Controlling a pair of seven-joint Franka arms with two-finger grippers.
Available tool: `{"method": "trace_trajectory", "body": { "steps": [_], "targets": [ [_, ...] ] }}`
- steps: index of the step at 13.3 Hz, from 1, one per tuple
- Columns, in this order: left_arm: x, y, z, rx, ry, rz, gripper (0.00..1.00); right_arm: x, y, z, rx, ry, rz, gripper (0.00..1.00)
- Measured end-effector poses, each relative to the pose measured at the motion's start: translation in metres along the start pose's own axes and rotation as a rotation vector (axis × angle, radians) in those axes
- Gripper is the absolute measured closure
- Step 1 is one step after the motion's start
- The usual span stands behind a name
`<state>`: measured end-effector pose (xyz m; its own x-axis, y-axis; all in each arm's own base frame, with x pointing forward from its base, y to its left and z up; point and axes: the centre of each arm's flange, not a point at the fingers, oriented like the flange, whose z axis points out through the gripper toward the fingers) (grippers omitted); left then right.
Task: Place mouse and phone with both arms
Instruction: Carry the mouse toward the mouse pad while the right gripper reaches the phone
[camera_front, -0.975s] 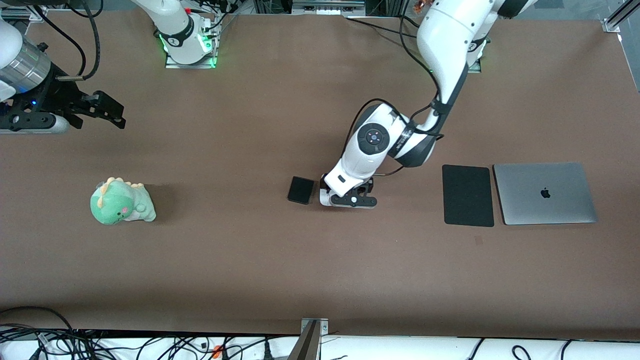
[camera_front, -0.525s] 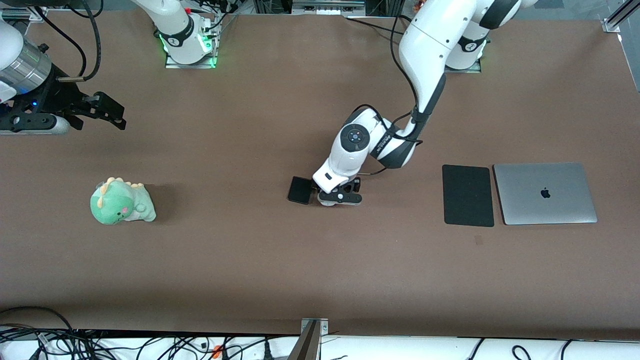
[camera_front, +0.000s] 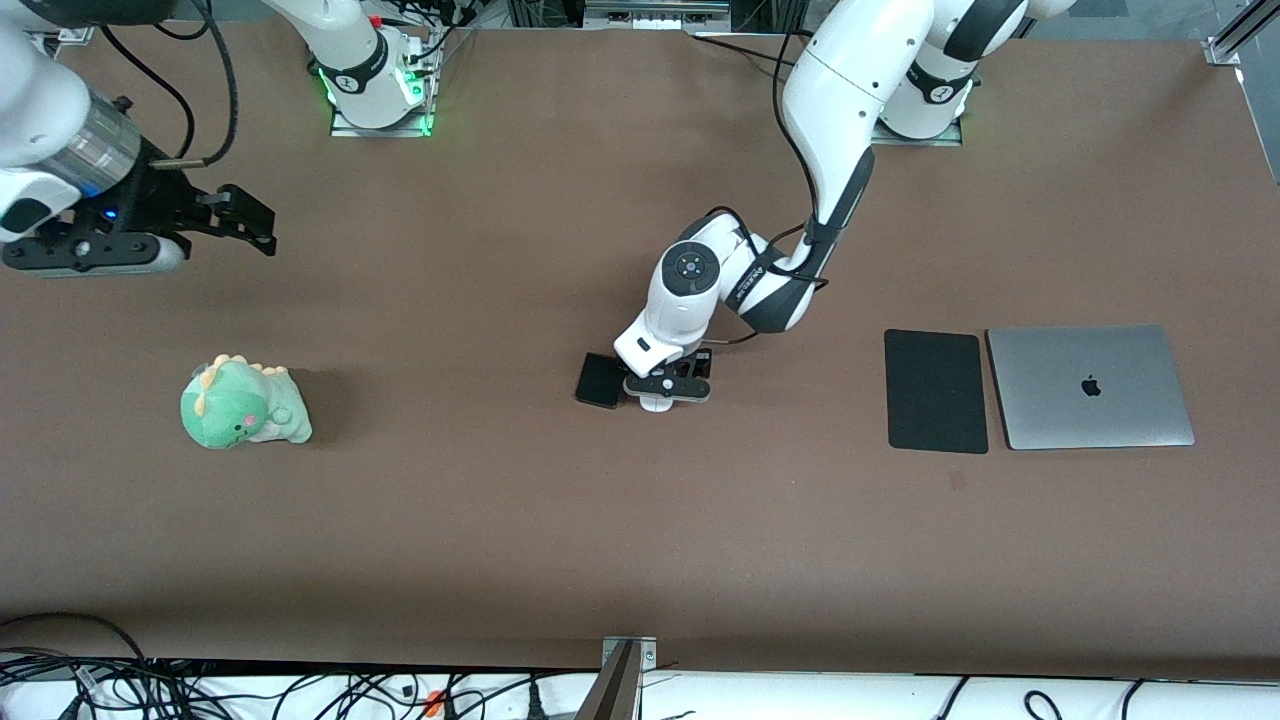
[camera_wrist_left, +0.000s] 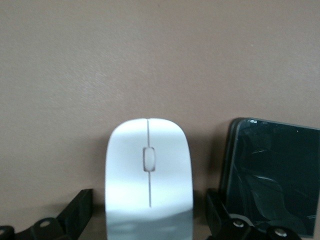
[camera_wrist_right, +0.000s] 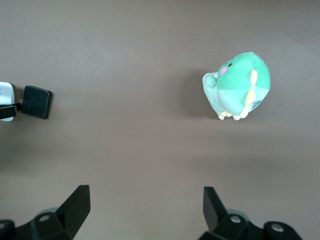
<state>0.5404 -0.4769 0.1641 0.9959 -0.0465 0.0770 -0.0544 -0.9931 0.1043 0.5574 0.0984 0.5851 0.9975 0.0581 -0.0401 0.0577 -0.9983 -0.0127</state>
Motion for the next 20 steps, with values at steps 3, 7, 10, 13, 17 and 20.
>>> {"method": "trace_trajectory", "body": {
  "steps": [3,7,10,13,17,20],
  "targets": [
    [-0.001,0.003,-0.002,0.000,0.006,0.003,0.11,0.010,-0.018,0.028,-0.008,-0.038,-0.018,0.00],
    [0.011,-0.002,-0.011,0.001,0.023,-0.009,0.39,0.026,-0.037,0.059,-0.014,-0.047,-0.005,0.00],
    [0.042,-0.035,-0.047,0.054,-0.016,-0.057,0.39,0.030,-0.045,0.071,-0.013,-0.032,0.001,0.00],
    [0.080,-0.103,-0.111,0.113,-0.089,-0.101,0.39,0.033,-0.051,0.089,-0.012,-0.024,0.044,0.00],
    [0.117,-0.258,-0.134,0.171,-0.253,-0.144,0.39,0.040,-0.100,0.125,-0.011,-0.002,0.108,0.00],
    [0.120,-0.346,-0.144,0.177,-0.338,-0.116,0.39,0.044,-0.149,0.163,-0.007,0.019,0.165,0.00]
  ]
}}
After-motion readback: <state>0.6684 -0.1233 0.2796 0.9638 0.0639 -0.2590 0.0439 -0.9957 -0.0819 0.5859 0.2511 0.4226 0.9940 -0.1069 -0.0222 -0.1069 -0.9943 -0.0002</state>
